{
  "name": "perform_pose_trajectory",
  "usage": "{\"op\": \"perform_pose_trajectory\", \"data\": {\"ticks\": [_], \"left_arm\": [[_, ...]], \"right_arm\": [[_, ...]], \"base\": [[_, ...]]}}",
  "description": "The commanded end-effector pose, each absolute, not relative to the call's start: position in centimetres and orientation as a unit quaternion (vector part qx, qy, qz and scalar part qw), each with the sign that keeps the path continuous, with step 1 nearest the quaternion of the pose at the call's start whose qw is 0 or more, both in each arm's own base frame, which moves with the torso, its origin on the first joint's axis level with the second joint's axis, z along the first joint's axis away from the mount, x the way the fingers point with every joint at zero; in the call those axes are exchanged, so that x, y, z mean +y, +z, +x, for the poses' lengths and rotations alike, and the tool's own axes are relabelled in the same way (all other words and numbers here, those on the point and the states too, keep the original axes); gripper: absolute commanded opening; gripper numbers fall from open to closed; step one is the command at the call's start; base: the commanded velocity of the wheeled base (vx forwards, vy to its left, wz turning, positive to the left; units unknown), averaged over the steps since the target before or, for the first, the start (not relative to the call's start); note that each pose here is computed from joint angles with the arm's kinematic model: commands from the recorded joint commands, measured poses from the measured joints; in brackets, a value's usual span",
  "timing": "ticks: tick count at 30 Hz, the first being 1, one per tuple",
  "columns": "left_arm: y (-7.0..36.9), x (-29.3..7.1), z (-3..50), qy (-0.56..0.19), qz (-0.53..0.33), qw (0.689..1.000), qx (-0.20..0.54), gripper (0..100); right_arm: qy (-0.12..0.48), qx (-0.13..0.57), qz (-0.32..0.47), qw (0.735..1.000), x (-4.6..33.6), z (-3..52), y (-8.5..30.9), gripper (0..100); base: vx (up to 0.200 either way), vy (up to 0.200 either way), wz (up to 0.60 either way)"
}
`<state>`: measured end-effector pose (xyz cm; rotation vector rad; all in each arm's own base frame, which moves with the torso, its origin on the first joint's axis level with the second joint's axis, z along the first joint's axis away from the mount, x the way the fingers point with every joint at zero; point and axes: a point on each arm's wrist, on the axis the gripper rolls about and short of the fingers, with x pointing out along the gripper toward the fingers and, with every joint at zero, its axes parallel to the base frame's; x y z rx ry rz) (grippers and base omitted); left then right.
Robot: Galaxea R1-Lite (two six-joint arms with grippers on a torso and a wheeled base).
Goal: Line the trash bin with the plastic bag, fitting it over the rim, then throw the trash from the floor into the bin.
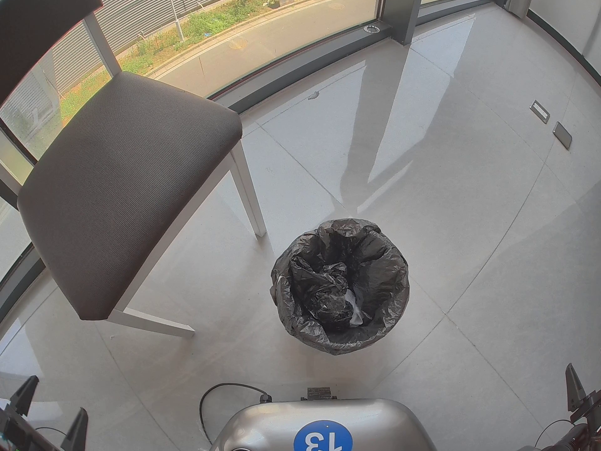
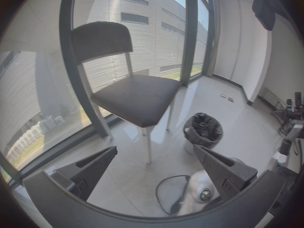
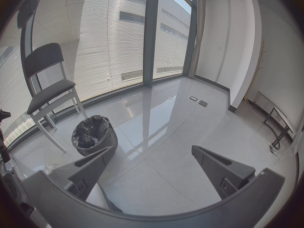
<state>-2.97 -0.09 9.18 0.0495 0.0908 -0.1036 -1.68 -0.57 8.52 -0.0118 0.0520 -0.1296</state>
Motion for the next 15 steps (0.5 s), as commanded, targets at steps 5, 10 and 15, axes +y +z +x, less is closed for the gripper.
{"op": "perform_pose_trajectory", "data": {"ticks": [5, 10, 15], "left_arm": [[8.74, -0.3, -2.54, -0.113, 0.047, 0.99, 0.067, 100], [8.27, -0.45, -3.05, -0.098, 0.021, 0.994, 0.033, 100], [8.17, -0.28, -2.6, -0.058, 0.022, 0.998, 0.001, 100]], "right_arm": [[-0.06, 0.029, -0.007, 0.998, -0.55, -1.62, 8.51, 100], [-0.056, 0.029, -0.004, 0.998, -0.54, -1.62, 8.51, 100], [-0.057, 0.027, 0.009, 0.998, -0.53, -1.62, 8.54, 100]], "base": [[0.0, 0.0, 0.0], [0.0, 0.0, 0.0], [0.0, 0.0, 0.0]]}}
